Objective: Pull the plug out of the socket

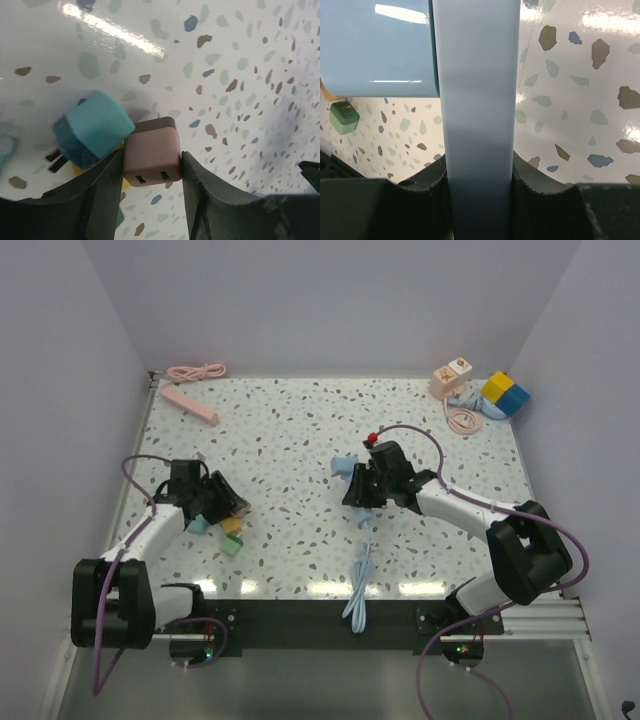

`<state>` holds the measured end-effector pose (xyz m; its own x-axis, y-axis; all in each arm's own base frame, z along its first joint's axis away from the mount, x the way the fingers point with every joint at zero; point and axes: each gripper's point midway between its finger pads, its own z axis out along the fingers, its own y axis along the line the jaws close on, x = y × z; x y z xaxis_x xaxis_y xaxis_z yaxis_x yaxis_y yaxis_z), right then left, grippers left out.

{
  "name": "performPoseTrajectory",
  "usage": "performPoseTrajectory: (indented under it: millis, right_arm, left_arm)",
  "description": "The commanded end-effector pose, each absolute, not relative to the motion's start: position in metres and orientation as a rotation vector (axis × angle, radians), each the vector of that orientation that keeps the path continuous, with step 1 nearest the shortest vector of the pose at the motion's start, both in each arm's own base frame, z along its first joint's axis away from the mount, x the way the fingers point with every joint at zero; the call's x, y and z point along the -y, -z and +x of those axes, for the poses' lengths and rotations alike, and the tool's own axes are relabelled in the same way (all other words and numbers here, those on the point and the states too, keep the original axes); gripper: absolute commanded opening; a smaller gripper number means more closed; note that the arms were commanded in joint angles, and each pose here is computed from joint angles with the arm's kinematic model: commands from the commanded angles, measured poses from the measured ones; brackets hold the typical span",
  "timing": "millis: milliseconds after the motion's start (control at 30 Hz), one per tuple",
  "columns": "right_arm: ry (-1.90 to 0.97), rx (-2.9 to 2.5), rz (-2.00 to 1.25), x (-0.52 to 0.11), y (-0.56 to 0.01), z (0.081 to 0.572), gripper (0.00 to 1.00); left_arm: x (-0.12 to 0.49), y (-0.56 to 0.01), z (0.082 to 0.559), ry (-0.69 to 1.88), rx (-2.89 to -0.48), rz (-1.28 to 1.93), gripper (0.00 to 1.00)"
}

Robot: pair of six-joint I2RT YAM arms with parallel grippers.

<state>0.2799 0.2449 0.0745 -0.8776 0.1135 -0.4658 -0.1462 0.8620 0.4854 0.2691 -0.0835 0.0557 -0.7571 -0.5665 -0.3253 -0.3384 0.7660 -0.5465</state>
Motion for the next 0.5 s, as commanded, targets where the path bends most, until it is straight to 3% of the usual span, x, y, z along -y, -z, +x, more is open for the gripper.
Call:
performPoseTrajectory:
  millis: [0,33,67,133,167,267,467]
  right_arm:
    - [-0.816,-2.452,-0.120,-0.260,-0.111,0.286,0.00]
    - [-0.821,-2.457,-0.132,-0.261,-0.110,0.285,0.00]
    - [-0.836,-2.465,-0.148,-0.263,-0.109,0.282,0.00]
    - [-0.844,-2.470,-0.166,-0.265,-0.108,0.280,0.00]
    - [-0.849,-2.469,-0.175,-0.266,-0.108,0.280,0.00]
    - [-0.865,-2.476,-0.202,-0.270,-0.107,0.277,0.00]
    - [-0.881,-2.484,-0.249,-0.280,-0.104,0.272,0.00]
  left_arm:
    - [0.047,-0.055,0.265,0.393,-2.488,-0.738,0.14]
    - [0.042,-0.055,0.265,0.366,-2.484,-0.754,0.25]
    - [0.039,-0.056,0.261,0.339,-2.488,-0.771,0.45]
    - [0.038,-0.062,0.263,0.340,-2.465,-0.773,0.65]
    - [0.040,-0.067,0.265,0.360,-2.449,-0.764,0.80]
    - [0.057,-0.086,0.275,0.501,-2.399,-0.697,1.00]
    - [0.144,-0.149,0.298,0.992,-2.234,-0.418,1.00]
